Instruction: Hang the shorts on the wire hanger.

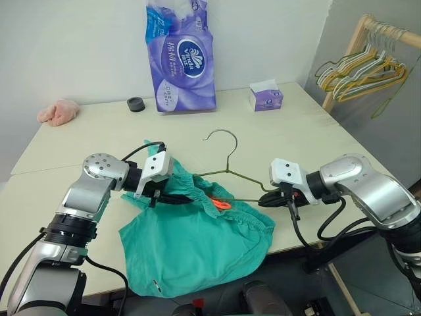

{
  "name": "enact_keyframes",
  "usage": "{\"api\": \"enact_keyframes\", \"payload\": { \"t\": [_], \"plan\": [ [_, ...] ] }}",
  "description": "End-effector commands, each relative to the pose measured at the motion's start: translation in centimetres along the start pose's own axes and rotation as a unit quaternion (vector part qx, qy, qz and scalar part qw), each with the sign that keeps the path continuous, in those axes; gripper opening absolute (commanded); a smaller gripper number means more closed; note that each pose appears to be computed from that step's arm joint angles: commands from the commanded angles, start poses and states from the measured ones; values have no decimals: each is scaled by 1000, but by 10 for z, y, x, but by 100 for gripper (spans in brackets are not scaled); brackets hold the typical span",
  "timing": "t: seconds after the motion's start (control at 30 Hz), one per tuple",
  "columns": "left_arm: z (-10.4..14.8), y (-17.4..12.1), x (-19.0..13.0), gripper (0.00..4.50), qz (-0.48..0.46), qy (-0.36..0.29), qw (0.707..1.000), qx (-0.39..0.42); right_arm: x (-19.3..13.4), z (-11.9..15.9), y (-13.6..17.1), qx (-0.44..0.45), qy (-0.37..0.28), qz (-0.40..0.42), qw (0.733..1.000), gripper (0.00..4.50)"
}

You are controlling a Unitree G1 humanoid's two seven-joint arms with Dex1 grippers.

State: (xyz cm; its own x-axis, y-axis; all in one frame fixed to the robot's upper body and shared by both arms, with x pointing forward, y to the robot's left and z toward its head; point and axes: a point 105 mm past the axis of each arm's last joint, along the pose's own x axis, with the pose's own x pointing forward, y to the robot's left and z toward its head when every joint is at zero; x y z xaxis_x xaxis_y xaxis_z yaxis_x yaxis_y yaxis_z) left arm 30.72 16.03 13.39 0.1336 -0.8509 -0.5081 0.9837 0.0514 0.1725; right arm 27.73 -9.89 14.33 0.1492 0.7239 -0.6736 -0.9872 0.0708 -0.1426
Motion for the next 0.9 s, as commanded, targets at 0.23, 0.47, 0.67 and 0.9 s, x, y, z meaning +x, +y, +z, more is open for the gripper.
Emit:
{"api": "enact_keyframes", "payload": {
  "t": [0.23, 0.47, 0.67, 0.9],
  "plan": [
    [7, -3, -1, 6, -1, -3, 1000, 17, -4, 25, 9, -94, -46, 20, 994, 0],
    [2, -7, -5, 4, -1, 8, 1000, 14, -14, -2, -7, -159, -2, -6, 987, 67],
    [-3, -10, -7, 0, 5, 15, 1000, 9, -53, -53, -42, -85, 61, -98, 990, 265],
    [-5, -9, -9, 0, 11, 17, 1000, 7, -63, -77, -7, 83, -20, -82, 993, 446]
  ]
}}
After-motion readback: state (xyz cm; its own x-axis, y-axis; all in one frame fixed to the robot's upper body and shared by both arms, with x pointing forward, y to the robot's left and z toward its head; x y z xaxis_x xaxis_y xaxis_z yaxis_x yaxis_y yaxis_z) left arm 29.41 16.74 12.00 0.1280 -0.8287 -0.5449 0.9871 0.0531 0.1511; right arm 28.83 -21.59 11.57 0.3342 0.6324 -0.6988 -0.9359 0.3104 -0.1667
